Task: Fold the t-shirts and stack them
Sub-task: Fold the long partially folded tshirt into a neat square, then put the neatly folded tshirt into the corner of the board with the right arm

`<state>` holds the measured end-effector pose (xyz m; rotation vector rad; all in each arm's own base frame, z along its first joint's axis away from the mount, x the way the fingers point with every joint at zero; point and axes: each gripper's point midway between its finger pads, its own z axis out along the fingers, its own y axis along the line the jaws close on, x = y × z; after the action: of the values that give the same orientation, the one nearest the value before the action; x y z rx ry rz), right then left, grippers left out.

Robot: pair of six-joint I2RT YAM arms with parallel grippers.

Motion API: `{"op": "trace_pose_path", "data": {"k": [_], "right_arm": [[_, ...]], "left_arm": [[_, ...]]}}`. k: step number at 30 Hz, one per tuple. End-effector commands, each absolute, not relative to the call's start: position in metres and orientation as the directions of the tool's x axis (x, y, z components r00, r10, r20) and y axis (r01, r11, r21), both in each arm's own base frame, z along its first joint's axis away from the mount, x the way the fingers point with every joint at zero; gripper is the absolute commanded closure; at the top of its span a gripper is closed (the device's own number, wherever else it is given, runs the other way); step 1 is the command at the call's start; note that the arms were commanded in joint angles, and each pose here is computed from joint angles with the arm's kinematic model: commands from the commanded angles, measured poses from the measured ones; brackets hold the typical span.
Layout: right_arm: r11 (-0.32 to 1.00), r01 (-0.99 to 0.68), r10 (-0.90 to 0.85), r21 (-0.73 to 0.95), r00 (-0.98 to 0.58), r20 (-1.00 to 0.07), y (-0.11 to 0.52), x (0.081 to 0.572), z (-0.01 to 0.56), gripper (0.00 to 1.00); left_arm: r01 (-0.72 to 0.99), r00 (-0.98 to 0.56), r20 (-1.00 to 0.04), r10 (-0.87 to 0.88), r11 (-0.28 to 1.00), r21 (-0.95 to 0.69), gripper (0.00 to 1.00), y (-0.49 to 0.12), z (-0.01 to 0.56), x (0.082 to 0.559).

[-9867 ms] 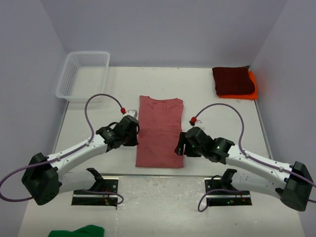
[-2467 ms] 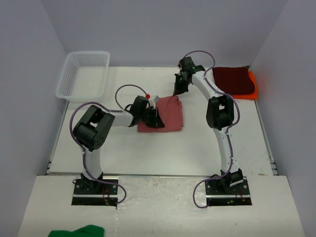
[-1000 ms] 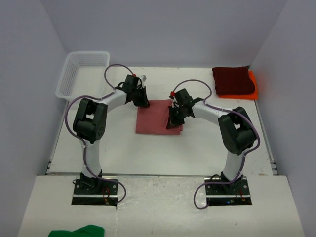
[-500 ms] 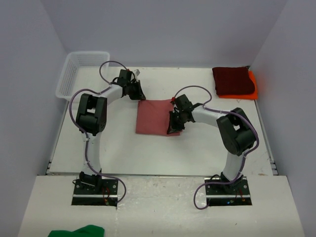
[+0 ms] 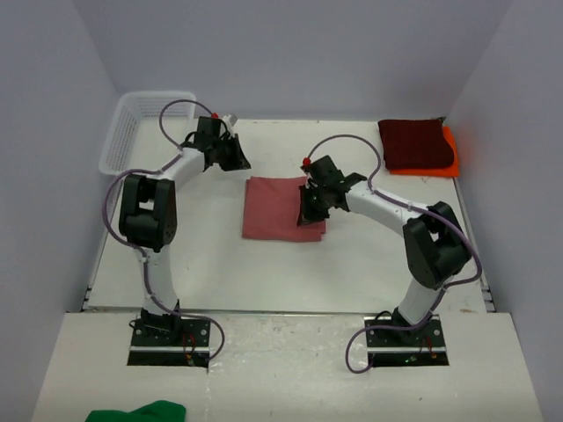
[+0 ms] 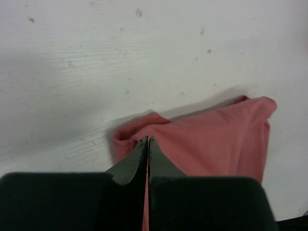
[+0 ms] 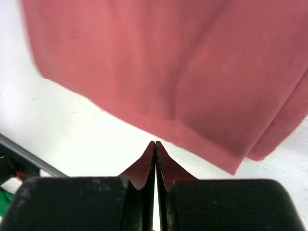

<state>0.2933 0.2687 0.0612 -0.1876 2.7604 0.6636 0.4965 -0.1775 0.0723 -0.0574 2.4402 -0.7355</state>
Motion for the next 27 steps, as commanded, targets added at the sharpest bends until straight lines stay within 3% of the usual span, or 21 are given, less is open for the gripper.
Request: {"op": "trace_pose_path", "data": {"k": [1, 2, 3, 4, 5, 6, 11, 13, 18, 27], "right_arm": [[0.888, -0.25, -0.042, 0.386, -0.88, -0.474, 0.268, 0.318, 0.129, 1.0], [0.895, -0.248, -0.044, 0.372, -0.877, -0.479, 0.265, 0.319, 0.133, 0.95], [0.906, -0.235, -0.033, 0.351, -0.868, -0.496, 0.261, 0.324, 0.142, 0.8], [0.905, -0.237, -0.028, 0.355, -0.862, -0.505, 0.263, 0.328, 0.146, 0.8], [0.921, -0.209, -0.02, 0.328, -0.867, -0.498, 0.257, 0.329, 0.145, 0.6], [0.93, -0.187, -0.008, 0.317, -0.87, -0.492, 0.256, 0.336, 0.143, 0.54], [0.975, -0.125, -0.017, 0.185, -0.868, -0.497, 0.224, 0.347, 0.13, 0.52], [0.971, -0.062, 0.056, 0.231, -0.88, -0.471, 0.205, 0.351, 0.127, 0.51], [0.89, -0.108, 0.114, 0.444, -0.888, -0.445, 0.203, 0.351, 0.135, 0.43], [0.848, -0.135, 0.082, 0.513, -0.922, -0.378, 0.197, 0.362, 0.095, 0.38]], "left_arm": [[0.258, -0.738, -0.647, -0.191, 0.806, -0.533, 1.0, -0.204, 0.163, 0.483], [0.268, -0.74, -0.648, -0.178, 0.806, -0.528, 1.0, -0.215, 0.165, 0.476], [0.287, -0.739, -0.654, -0.164, 0.801, -0.526, 1.0, -0.226, 0.173, 0.465], [0.287, -0.733, -0.659, -0.169, 0.801, -0.525, 1.0, -0.225, 0.178, 0.465], [0.304, -0.739, -0.657, -0.149, 0.797, -0.522, 1.0, -0.237, 0.177, 0.456], [0.316, -0.736, -0.662, -0.142, 0.793, -0.521, 1.0, -0.243, 0.181, 0.45], [0.345, -0.779, -0.622, -0.071, 0.781, -0.52, 1.0, -0.279, 0.157, 0.42], [0.359, -0.792, -0.609, -0.039, 0.777, -0.517, 1.0, -0.292, 0.145, 0.409], [0.355, -0.825, -0.564, 0.01, 0.787, -0.505, 1.0, -0.305, 0.108, 0.391], [0.352, -0.837, -0.546, 0.04, 0.804, -0.479, 1.0, -0.305, 0.086, 0.381]]}}
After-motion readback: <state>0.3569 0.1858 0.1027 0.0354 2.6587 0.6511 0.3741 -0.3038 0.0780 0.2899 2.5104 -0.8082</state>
